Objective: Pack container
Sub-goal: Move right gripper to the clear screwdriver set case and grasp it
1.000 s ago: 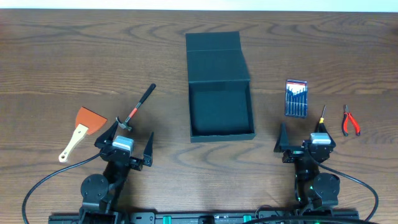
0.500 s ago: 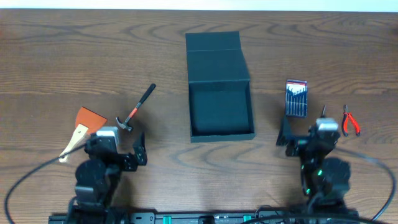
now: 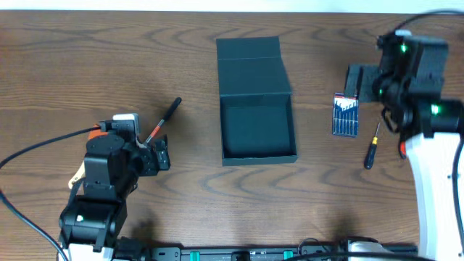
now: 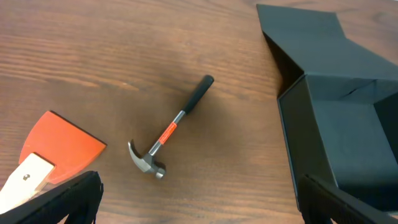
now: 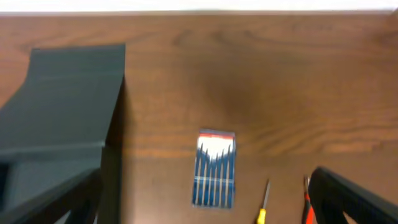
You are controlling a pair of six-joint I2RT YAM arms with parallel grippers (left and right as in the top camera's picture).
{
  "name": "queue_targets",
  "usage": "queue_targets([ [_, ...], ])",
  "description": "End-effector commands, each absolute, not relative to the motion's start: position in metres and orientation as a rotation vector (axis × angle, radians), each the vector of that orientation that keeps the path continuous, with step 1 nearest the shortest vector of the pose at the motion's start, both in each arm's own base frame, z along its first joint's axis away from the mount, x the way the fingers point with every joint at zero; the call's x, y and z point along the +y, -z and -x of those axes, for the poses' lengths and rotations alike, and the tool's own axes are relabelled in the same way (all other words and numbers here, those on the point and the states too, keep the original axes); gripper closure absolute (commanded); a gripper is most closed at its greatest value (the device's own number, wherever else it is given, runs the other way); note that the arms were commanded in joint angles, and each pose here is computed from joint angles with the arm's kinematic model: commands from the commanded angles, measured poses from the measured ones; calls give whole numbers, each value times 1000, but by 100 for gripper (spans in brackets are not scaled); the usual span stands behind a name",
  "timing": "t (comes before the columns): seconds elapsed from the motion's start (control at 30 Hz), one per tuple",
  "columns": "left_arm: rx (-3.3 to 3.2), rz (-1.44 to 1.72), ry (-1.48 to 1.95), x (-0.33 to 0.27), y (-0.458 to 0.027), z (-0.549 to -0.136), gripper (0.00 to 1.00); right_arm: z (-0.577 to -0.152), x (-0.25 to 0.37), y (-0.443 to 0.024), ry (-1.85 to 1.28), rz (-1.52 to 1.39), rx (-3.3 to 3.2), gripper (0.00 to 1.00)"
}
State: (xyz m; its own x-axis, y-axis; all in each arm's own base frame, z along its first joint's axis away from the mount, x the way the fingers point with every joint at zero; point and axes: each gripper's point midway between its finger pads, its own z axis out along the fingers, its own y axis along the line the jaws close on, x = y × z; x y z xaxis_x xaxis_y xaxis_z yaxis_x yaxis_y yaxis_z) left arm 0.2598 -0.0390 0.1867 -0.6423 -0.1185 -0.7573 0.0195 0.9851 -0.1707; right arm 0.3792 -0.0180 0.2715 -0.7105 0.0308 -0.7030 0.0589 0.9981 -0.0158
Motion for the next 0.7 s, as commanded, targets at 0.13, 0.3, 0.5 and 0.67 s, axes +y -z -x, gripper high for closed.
queue_targets([
  [0.13,2244,92,202,-37,-196,-263,2,-402,-28,-224,5,-196,2505,1],
  [0.3,2244,92,202,-37,-196,-263,2,-407,-47,-173,-45,-331,2658,1],
  [0.5,2244,92,202,-37,-196,-263,1,-412,-57,-125,-40,-366,2785,1],
  [0.67,2244,92,202,-37,-196,-263,1,-411,-56,-89,-44,-375,2878,1],
])
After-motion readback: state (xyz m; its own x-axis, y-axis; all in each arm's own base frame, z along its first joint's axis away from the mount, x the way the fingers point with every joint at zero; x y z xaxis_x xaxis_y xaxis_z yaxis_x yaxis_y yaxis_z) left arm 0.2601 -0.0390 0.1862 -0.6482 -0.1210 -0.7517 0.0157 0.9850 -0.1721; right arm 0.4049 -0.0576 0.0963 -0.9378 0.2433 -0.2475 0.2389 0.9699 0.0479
